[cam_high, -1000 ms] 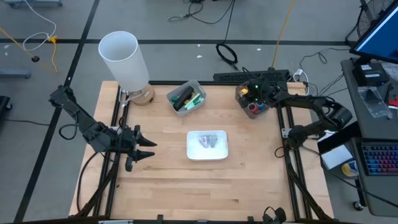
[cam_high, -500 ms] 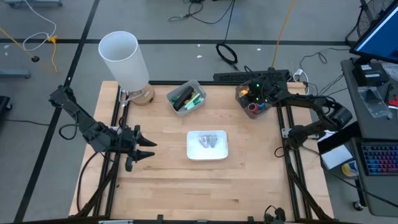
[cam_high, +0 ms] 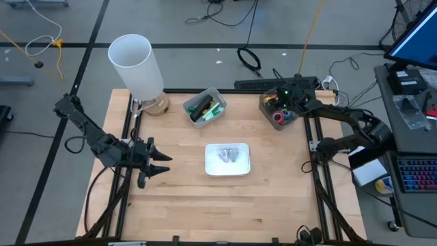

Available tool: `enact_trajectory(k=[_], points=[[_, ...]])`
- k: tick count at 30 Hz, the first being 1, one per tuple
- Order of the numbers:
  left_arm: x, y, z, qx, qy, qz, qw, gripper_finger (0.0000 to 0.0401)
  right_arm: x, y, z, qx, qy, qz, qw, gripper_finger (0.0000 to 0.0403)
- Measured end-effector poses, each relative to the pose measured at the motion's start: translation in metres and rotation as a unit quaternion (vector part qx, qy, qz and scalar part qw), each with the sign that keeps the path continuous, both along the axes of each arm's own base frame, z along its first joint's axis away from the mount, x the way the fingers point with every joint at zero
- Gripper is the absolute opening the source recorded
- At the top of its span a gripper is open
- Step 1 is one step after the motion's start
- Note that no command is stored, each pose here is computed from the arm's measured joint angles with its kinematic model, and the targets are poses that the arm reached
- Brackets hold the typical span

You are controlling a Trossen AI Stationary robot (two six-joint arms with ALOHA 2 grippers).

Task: Pick and place Stapler, Stapler remover, tape
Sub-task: Return to Home Position

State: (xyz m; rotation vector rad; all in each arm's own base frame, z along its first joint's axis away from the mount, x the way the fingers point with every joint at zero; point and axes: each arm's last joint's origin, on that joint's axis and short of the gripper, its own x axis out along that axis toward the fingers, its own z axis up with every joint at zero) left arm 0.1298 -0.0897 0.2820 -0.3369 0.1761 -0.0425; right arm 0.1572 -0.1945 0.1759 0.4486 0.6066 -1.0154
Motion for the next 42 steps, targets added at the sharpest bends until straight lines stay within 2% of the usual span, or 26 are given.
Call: enact_trajectory(k=[4, 8, 15, 25, 31, 42], points=[[0.0, 0.0, 0.0, 0.007, -0.001, -0.001, 1.0, 0.0186, -0.006, 0.004, 0.019, -0.048, -0.007, -0.019, 0.999, 0.022], [0.0, 0.0, 0.0, 0.015, -0.001, -0.003, 1.0, 0.0186, -0.01, 0.009, 0.032, -0.077, -0.008, -0.009, 0.997, 0.02], [0.0, 0.0, 0.0, 0.021, -0.002, -0.004, 1.0, 0.0186, -0.01, 0.012, 0.025, -0.045, 0.009, 0.02, 0.999, 0.0185], [0.0, 0.0, 0.001, 0.014, -0.007, -0.003, 1.0, 0.0186, 0.001, -0.002, -0.003, -0.019, 0.033, 0.024, 0.999, 0.021], [0.0, 0.0, 0.003, 0.008, -0.013, -0.003, 1.0, 0.0186, 0.006, -0.007, -0.01, -0.029, 0.036, 0.03, 0.998, 0.0221], [0.0, 0.0, 0.003, 0.007, -0.012, -0.003, 1.0, 0.0186, 0.005, -0.007, -0.01, -0.024, 0.039, 0.029, 0.999, 0.0208]])
